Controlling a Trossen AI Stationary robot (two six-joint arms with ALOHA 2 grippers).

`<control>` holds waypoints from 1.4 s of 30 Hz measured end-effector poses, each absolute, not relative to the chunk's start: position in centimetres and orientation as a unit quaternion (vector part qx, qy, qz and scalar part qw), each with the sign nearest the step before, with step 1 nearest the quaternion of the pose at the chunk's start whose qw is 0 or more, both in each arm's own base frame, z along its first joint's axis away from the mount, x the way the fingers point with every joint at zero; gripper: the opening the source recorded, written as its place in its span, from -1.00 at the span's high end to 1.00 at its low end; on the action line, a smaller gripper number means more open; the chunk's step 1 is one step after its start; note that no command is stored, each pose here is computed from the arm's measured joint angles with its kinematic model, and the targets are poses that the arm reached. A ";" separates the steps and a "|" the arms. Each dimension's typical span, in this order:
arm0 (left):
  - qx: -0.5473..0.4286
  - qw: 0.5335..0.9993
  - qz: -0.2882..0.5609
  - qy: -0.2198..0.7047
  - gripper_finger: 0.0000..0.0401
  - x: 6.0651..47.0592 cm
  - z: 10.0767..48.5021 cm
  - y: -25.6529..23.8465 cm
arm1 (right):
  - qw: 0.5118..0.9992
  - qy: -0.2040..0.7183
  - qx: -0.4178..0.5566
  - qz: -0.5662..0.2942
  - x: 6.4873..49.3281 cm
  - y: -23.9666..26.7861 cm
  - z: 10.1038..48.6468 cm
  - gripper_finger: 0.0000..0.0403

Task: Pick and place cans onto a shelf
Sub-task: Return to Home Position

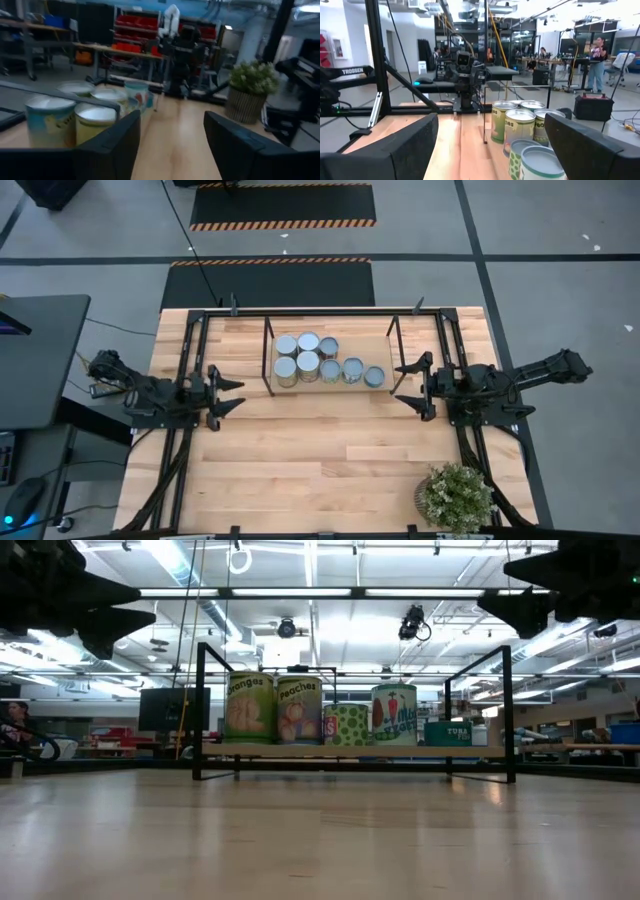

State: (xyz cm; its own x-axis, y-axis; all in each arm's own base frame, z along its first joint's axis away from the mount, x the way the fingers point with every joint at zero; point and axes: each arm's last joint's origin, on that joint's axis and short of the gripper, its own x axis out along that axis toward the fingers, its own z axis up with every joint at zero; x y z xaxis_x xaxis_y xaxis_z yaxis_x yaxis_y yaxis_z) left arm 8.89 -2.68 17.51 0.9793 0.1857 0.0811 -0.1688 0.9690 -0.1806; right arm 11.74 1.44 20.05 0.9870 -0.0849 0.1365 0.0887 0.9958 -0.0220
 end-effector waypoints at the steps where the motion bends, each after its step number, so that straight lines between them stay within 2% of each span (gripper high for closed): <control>1: -0.086 0.992 0.082 -0.043 -0.10 8.9 17.4 -2.7 | 0.996 -0.072 -0.014 -0.044 11.6 1.4 19.8 -0.85; 7: -0.054 0.995 0.078 -0.042 0.05 8.9 17.4 -2.8 | 0.996 -0.081 -0.012 -0.041 11.0 1.3 18.4 -0.85; 12: -0.010 0.994 0.083 -0.077 0.14 8.8 18.3 -2.7 | 0.996 -0.077 0.009 -0.037 10.7 1.3 18.3 -0.85; 19: 0.011 0.993 0.089 -0.076 0.13 8.8 18.3 -2.7 | 0.996 -0.083 0.019 -0.039 10.6 1.2 18.4 -0.85; 26: 0.031 0.993 0.091 -0.074 0.13 8.8 18.3 -2.7 | 0.994 -0.074 0.007 -0.085 10.6 1.0 18.2 -0.85; 42: 0.031 0.993 0.091 -0.074 0.13 8.8 18.3 -2.7 | 0.994 -0.071 -0.008 -0.086 10.6 1.0 18.2 -0.85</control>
State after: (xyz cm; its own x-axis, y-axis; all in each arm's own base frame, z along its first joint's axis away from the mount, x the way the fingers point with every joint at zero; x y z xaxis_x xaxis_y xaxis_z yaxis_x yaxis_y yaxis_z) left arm 8.78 -2.67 18.27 0.9724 0.1768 0.1525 -0.1860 0.9814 0.0476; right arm 10.65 0.99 18.19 0.9754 -0.1692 0.1415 0.1713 0.9852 -0.0029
